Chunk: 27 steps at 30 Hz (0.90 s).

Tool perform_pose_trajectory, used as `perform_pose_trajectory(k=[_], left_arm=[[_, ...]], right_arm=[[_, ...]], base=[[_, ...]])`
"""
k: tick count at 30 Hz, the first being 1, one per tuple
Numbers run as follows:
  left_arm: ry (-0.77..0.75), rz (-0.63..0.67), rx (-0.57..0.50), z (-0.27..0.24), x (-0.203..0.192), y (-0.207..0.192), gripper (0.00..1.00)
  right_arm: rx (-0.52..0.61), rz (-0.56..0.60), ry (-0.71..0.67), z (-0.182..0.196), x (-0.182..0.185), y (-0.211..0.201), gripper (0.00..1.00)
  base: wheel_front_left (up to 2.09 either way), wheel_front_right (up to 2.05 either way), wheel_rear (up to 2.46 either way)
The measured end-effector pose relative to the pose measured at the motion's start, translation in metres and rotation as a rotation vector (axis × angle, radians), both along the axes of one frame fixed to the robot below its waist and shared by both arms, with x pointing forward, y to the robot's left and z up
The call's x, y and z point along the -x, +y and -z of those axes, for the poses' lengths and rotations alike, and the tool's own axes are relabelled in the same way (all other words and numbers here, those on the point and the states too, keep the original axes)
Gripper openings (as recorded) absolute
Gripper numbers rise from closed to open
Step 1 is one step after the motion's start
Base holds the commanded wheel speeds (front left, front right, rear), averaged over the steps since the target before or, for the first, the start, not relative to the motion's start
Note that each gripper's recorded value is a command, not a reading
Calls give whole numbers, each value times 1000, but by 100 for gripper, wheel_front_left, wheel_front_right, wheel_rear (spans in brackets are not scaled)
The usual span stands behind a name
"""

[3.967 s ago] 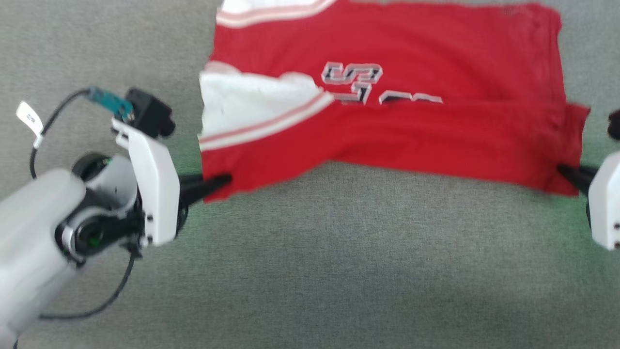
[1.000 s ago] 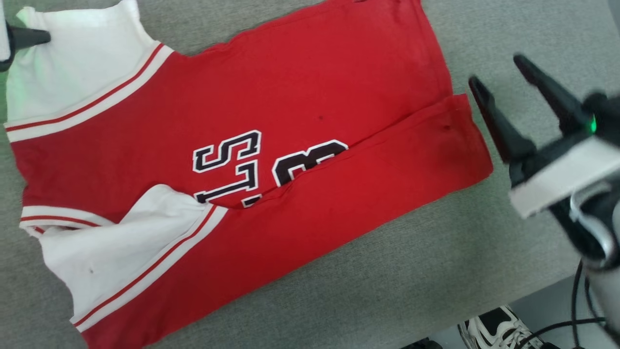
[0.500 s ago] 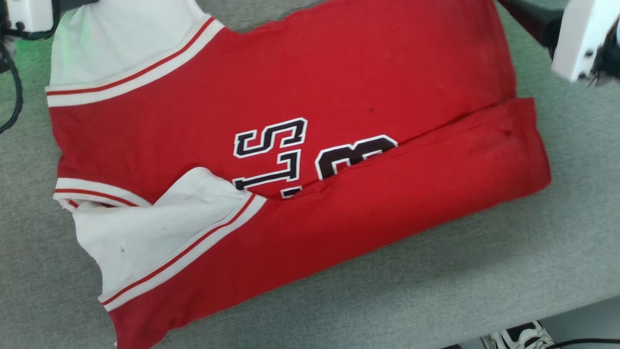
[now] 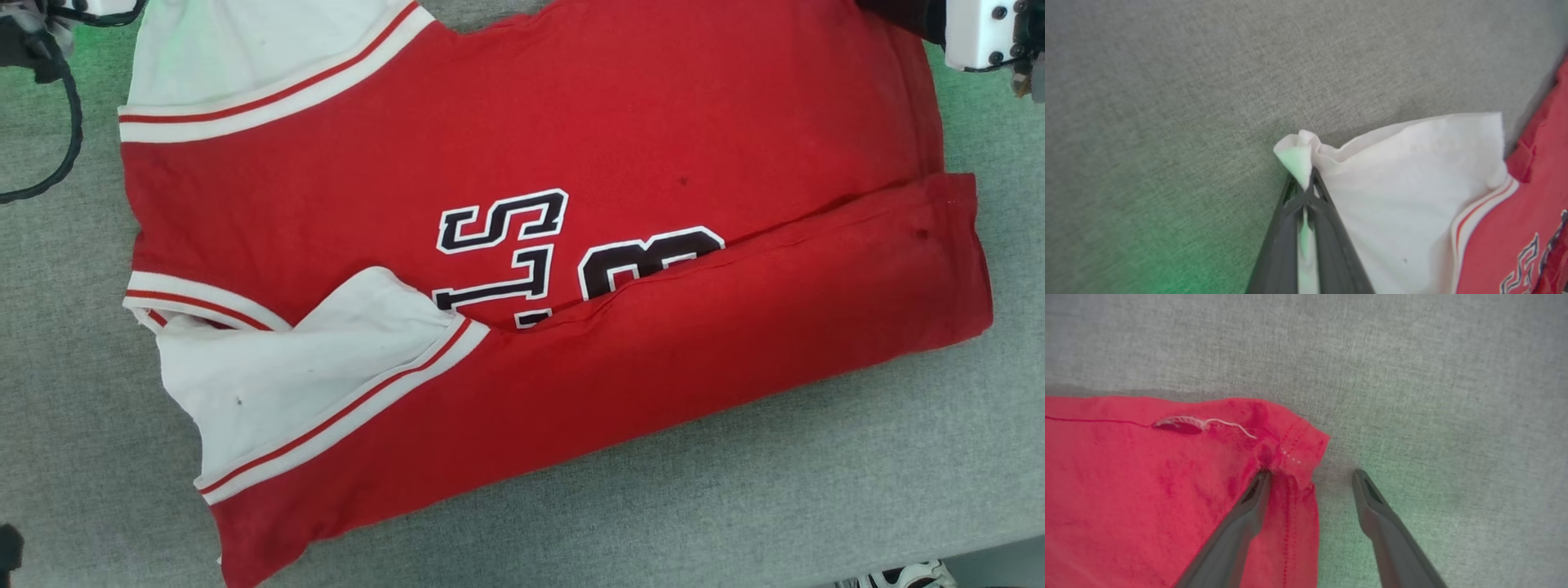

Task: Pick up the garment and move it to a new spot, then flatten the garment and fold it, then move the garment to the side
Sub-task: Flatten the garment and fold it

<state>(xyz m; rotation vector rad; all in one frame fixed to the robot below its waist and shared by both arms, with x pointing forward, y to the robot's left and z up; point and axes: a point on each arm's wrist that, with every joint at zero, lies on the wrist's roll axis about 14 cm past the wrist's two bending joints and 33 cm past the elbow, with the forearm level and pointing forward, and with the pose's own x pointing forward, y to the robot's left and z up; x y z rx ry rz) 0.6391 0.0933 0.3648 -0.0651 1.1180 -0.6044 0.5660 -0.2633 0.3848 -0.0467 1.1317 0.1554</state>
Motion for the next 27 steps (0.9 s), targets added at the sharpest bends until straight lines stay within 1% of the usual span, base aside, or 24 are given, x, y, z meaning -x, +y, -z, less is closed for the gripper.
perform_pose_trajectory(k=[1,2,4,5,9,11,12,18,23,27], left_arm=[[-1,-4,2,0,0,0,0],[-4,-7,4,-1,0,0,0],[-10,-13,8,-3,0,0,0],[-14,-17,11,-3,0,0,0],[-32,-25,24,-9,0,-2,0],[-43,-43,47,-15,4,-2,0],[-43,-43,47,-15,4,-2,0],[-117,-53,134,-50,16,-8,0],[-187,-44,225,-84,42,-9,0],[-263,-34,254,-104,83,8,0]], right_arm=[[-3,-3,-5,1,-1,2,100],[-8,-5,-6,1,-1,3,75],[-17,-9,-14,0,-2,6,20],[-24,-10,-29,-1,-4,8,0],[-40,-12,-69,-6,-8,11,0],[-46,3,-119,-18,-11,4,0],[-46,3,-119,-18,-11,4,0],[-56,-11,-205,-43,-7,0,0],[-54,-44,-247,-60,11,-5,0],[-62,-68,-234,-61,44,-10,0]], base=[[0,0,0],[0,0,0],[0,0,0],[0,0,0],[0,0,0],[0,0,0],[0,0,0],[0,0,0],[0,0,0],[0,0,0]])
